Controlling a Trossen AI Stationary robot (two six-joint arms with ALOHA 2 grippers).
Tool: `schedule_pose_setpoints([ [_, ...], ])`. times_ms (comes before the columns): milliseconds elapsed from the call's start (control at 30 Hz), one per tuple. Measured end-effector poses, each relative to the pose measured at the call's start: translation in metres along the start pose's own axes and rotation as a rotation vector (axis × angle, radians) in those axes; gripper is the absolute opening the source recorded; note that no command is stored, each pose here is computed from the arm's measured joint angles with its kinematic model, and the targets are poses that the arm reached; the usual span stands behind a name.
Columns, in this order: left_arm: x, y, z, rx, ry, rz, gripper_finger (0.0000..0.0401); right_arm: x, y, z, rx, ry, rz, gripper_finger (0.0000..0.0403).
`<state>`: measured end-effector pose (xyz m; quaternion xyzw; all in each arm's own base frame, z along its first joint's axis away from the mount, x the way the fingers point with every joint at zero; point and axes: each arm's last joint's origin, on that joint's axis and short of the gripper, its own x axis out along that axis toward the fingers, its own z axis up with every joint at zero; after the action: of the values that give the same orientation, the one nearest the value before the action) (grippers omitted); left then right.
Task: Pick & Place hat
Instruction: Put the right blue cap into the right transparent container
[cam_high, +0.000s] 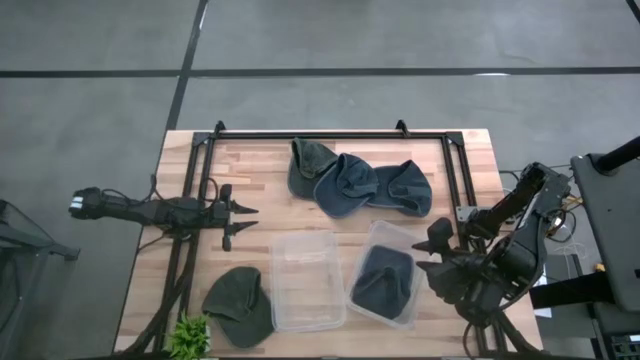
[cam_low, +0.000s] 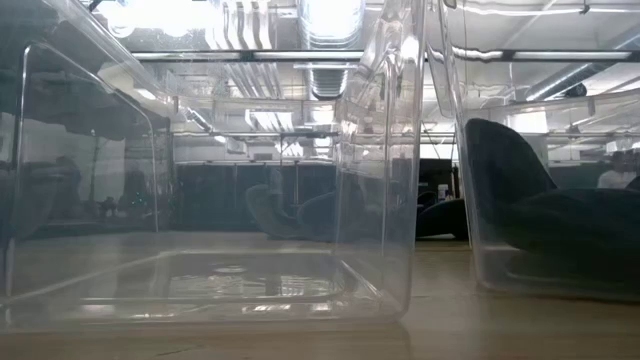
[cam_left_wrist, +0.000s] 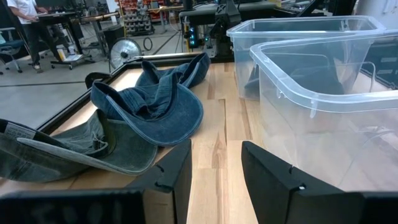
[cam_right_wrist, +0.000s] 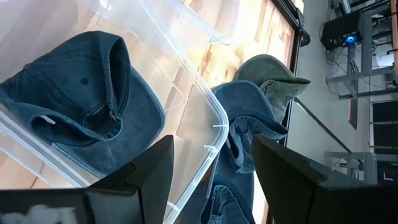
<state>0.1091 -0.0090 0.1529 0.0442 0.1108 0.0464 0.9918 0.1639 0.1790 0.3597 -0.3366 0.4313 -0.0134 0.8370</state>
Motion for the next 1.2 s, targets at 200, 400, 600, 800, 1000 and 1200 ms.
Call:
schedule_pose_setpoints([
  [200,0.0,0.0,0.0,0.0,0.0,0.0,0.0133,0.0,0.0005,0.0012,0.01,-0.01,0.004,0.021],
  [400,0.0,0.0,0.0,0.0,0.0,0.0,0.0133,0.0001,0.0006,0.0015,0.012,-0.012,0.006,0.021],
  [600,0.0,0.0,0.0,0.0,0.0,0.0,0.0133,0.0001,0.0008,0.0018,0.015,-0.014,0.007,0.021],
  [800,0.0,0.0,0.0,0.0,0.0,0.0,0.0133,0.0001,0.0009,0.0021,0.018,-0.017,0.008,0.021],
  [1000,0.0,0.0,0.0,0.0,0.0,0.0,0.0133,0.0001,0.0014,0.0036,0.03,-0.029,0.012,0.021],
  [1200,0.0,0.0,0.0,0.0,0.0,0.0,0.0133,0.0001,0.0015,0.0037,0.031,-0.03,0.013,0.021],
])
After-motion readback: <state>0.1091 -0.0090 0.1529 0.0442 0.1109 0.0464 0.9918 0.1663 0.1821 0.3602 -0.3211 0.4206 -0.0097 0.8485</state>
